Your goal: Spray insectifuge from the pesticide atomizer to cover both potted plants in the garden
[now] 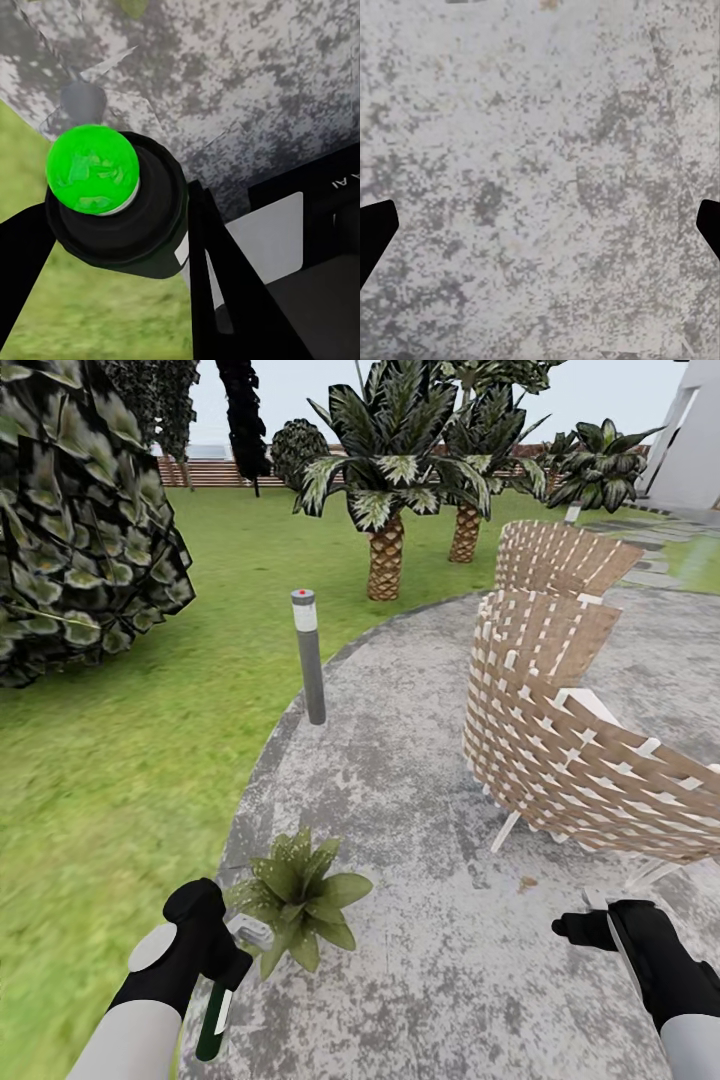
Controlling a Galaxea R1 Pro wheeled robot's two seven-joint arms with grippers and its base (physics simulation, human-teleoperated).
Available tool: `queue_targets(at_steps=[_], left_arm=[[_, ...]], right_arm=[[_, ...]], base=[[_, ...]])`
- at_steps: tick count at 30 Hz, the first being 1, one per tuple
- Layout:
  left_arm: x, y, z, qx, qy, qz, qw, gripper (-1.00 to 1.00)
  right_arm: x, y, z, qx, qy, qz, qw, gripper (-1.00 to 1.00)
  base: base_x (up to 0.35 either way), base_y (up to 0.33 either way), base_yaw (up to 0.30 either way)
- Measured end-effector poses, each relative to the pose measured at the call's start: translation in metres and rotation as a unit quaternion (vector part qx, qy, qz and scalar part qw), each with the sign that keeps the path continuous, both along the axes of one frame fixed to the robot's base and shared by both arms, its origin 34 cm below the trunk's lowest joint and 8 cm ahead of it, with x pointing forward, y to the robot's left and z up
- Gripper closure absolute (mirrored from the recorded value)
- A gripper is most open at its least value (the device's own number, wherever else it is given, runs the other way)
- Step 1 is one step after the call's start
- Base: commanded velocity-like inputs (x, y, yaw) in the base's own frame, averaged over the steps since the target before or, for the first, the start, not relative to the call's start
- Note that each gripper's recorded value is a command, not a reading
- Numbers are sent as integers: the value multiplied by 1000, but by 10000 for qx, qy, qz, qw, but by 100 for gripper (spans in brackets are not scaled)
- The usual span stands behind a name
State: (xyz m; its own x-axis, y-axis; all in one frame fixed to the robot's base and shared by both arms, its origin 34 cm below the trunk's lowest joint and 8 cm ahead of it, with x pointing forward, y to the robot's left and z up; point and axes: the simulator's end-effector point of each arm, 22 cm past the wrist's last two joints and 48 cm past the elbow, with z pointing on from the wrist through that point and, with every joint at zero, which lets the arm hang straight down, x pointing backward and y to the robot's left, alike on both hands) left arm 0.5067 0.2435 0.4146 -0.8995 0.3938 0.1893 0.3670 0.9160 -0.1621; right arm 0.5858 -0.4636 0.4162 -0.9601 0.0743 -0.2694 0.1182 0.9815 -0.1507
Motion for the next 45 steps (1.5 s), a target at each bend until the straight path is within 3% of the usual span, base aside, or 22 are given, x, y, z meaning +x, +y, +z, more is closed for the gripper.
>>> queue_targets(at_steps=[22,39,45], left_arm=[[0,-1,0,-25,10,17,10000,100],[1,-1,0,-14,2,-3,10000,100],[-1,-2,0,-35,14,15,10000,100]], right_arm=[[-3,0,-2,-7,41,-3,10000,-100],[-3,-1,-3,-12,51,0,10000,-100],[-16,2,-14,45,243,-27,9997,-100]], base=[[1,-1,30],[145,-141,62],[0,0,0]])
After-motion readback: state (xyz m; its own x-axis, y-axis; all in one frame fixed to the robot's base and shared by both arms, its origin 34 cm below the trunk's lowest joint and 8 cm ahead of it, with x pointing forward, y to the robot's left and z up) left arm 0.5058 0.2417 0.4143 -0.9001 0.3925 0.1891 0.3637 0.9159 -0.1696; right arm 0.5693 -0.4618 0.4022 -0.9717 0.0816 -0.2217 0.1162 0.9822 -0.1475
